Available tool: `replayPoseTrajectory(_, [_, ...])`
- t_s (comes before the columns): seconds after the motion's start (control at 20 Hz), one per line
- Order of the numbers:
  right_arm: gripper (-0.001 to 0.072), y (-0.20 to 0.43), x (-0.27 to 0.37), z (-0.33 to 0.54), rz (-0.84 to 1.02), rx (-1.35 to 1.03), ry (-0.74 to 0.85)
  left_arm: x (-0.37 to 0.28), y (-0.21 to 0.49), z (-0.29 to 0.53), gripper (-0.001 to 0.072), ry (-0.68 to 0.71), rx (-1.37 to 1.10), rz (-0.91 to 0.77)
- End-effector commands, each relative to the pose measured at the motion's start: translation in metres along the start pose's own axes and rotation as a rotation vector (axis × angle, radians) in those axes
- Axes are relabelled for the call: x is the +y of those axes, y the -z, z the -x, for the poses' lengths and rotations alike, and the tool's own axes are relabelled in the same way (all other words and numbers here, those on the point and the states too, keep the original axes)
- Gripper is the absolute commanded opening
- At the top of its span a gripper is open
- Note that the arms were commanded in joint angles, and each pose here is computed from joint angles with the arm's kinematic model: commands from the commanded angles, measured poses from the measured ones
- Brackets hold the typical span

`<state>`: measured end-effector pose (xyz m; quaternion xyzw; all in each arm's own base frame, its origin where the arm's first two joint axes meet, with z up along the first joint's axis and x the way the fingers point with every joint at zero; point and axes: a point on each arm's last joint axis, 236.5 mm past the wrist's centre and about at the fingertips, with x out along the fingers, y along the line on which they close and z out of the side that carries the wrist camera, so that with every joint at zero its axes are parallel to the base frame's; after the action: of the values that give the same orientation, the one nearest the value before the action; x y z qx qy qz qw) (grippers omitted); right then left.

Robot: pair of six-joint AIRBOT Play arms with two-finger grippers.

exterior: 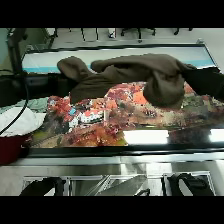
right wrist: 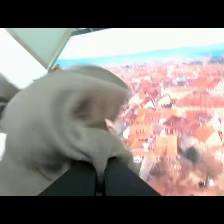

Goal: Fold the shirts.

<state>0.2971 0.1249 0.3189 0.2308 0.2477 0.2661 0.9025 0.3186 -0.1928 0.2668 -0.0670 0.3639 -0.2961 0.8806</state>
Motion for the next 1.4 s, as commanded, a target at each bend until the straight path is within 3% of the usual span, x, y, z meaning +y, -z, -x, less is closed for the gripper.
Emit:
replayPoseTrajectory(0.0, [0.0025,0.041,-0.015,-0.017,-0.074,0.129,0.001,0.010,0.032,0.003,0.0021,-0.030,0.035,0.015])
replayPoseTrajectory(0.35, [0.0025,0.238,-0.101,-0.071,-0.345,0.519,0.077,0.044,0.159,-0.101,0.0022,-0.048,0.141,0.096])
replayPoseTrajectory(0.6, [0.0025,0.283,-0.125,-0.072,-0.392,0.571,0.121,0.044,0.243,-0.131,0.0026,-0.021,0.312,0.190])
replayPoseTrajectory(0.65, [0.0025,0.283,-0.125,-0.072,-0.381,0.571,0.118,0.042,0.252,-0.129,0.0203,-0.016,0.360,0.195])
replayPoseTrajectory(0.7, [0.0025,0.284,-0.126,-0.072,-0.376,0.575,0.120,0.039,0.260,-0.125,0.0433,-0.009,0.407,0.197])
replayPoseTrajectory(0.75, [0.0025,0.286,-0.131,-0.072,-0.372,0.581,0.134,0.037,0.266,-0.122,0.0508,-0.004,0.447,0.203])
replayPoseTrajectory(0.95, [0.0026,0.290,-0.152,-0.079,-0.361,0.585,0.194,0.043,0.265,-0.107,0.0508,-0.023,0.454,0.192])
replayPoseTrajectory(1.15, [0.0026,0.298,-0.160,-0.084,-0.393,0.609,0.211,0.084,0.227,-0.098,0.0502,-0.086,0.278,0.358])
replayPoseTrajectory(1.35, [0.0026,0.299,-0.161,-0.085,-0.398,0.616,0.213,0.127,0.255,-0.119,0.0502,-0.155,0.316,0.522])
